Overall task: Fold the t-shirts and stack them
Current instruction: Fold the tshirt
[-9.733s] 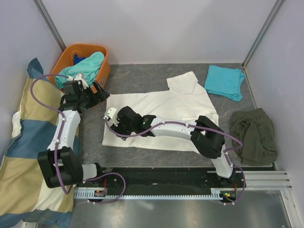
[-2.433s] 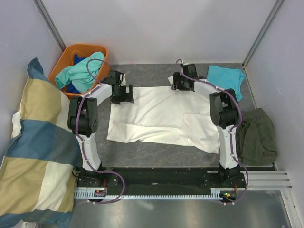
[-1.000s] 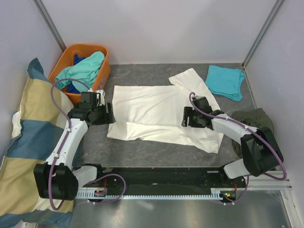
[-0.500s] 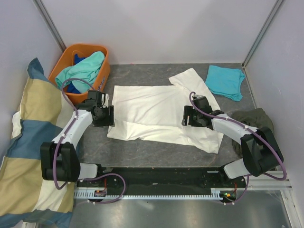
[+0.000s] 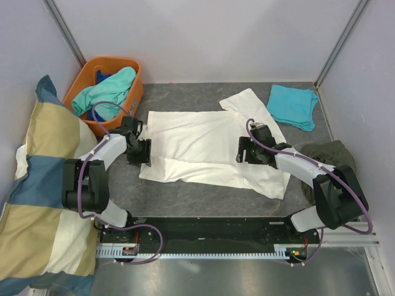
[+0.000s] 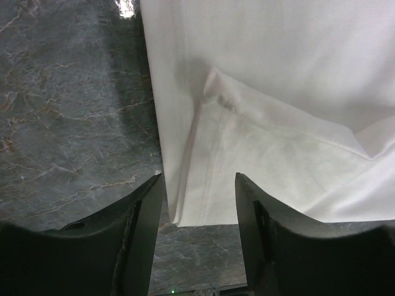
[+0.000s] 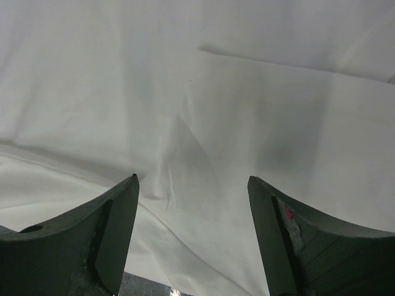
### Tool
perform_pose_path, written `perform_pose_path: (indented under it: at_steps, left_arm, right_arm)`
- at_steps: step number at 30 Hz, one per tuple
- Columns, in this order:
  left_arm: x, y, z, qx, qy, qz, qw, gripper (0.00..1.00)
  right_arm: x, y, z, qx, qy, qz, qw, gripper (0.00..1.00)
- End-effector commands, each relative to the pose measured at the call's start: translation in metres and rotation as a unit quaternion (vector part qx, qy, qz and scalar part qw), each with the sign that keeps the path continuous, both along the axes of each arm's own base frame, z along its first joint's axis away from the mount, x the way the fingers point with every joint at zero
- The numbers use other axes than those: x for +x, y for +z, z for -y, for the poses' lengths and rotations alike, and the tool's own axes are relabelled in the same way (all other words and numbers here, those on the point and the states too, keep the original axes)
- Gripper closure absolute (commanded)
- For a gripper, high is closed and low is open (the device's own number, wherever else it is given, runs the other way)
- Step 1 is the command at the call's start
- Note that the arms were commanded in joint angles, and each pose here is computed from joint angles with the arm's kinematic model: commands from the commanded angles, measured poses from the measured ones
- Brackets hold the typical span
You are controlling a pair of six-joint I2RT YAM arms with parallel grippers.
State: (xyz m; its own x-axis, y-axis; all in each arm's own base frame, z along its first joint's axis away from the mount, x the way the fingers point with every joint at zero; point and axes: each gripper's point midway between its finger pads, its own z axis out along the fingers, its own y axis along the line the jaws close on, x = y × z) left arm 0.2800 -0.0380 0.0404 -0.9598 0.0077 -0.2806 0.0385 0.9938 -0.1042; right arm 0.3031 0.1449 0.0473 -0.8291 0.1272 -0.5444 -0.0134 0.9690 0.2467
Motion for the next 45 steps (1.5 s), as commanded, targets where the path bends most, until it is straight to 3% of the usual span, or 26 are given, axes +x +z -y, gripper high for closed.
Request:
perform_pose_path:
  at_steps: [1,7,14,18,37,45]
  left_arm:
    - [0.019,0.004,0.010,-0.012,-0.036,0.022,0.999,0.43]
    - [0.017,-0.009,0.014,-0.021,-0.044,-0.005,0.999,0.59]
    - [0.015,-0.017,0.016,-0.025,-0.046,-0.025,0.998,0.67]
    - [0.015,-0.017,0.013,-0.015,-0.043,-0.027,0.999,0.98]
    - [0.004,0.008,-0.041,0.127,0.019,-0.008,0.992,0.98]
    - [0.003,0.013,-0.040,0.122,0.025,0.002,0.992,0.97]
  right_arm:
    - [0.013,0.015,-0.005,0.005,0.000,0.031,1.000,0.20]
    - [0.015,0.014,-0.003,0.002,-0.004,0.029,1.000,0.20]
    - [0.015,0.012,-0.003,0.001,-0.003,0.026,1.000,0.19]
    - [0.016,0.011,-0.001,-0.003,-0.005,0.026,1.000,0.19]
    - [0.021,0.006,0.004,-0.018,-0.007,0.020,1.000,0.18]
    - [0.020,0.004,0.006,-0.022,-0.008,0.017,1.000,0.18]
